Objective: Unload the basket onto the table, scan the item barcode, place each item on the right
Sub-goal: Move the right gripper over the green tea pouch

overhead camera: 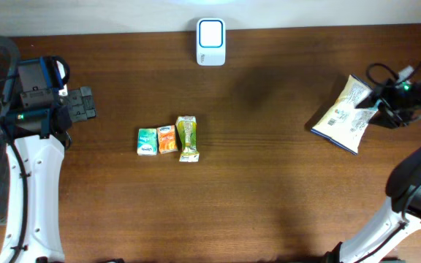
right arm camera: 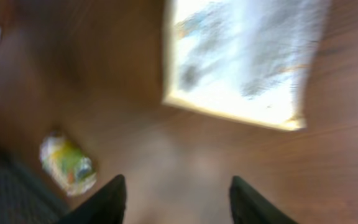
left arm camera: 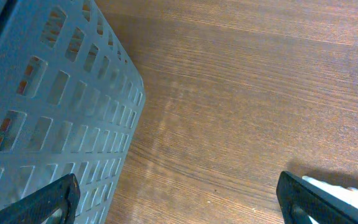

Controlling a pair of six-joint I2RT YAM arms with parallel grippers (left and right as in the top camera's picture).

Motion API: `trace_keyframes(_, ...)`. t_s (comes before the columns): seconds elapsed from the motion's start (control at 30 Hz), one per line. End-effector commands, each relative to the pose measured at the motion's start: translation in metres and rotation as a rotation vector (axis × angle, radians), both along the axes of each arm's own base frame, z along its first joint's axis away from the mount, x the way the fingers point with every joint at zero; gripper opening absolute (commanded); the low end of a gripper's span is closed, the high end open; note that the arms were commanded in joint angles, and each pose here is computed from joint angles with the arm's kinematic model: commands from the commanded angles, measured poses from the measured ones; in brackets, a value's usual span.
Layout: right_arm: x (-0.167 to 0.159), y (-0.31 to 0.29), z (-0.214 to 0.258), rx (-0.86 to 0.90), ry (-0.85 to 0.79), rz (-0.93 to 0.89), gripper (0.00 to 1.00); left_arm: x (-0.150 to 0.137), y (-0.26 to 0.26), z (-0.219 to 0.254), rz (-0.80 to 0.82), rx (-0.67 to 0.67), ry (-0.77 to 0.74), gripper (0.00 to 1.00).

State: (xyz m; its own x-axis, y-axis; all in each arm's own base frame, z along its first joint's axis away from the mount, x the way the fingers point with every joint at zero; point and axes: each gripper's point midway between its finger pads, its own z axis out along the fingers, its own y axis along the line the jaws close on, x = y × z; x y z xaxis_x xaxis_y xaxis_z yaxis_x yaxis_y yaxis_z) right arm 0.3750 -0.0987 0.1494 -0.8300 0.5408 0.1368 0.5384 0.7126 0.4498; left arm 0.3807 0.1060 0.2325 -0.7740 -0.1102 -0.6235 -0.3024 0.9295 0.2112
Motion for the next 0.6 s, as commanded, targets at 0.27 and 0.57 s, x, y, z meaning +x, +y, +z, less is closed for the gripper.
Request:
trace_keyframes(0.27, 0.018, 0.252, 0.018, 0.091, -0.283, 0.758, 0.84, -0.002, 0.002, 0.009, 0.014, 0.003, -0.027, 0.99)
trace_keyframes(0.57, 0.02, 0.384, -0.017, -0.171, -0.397, 0.875, 0.71, -0.002, 0.002, 0.009, 0.014, 0.003, -0.027, 0.99)
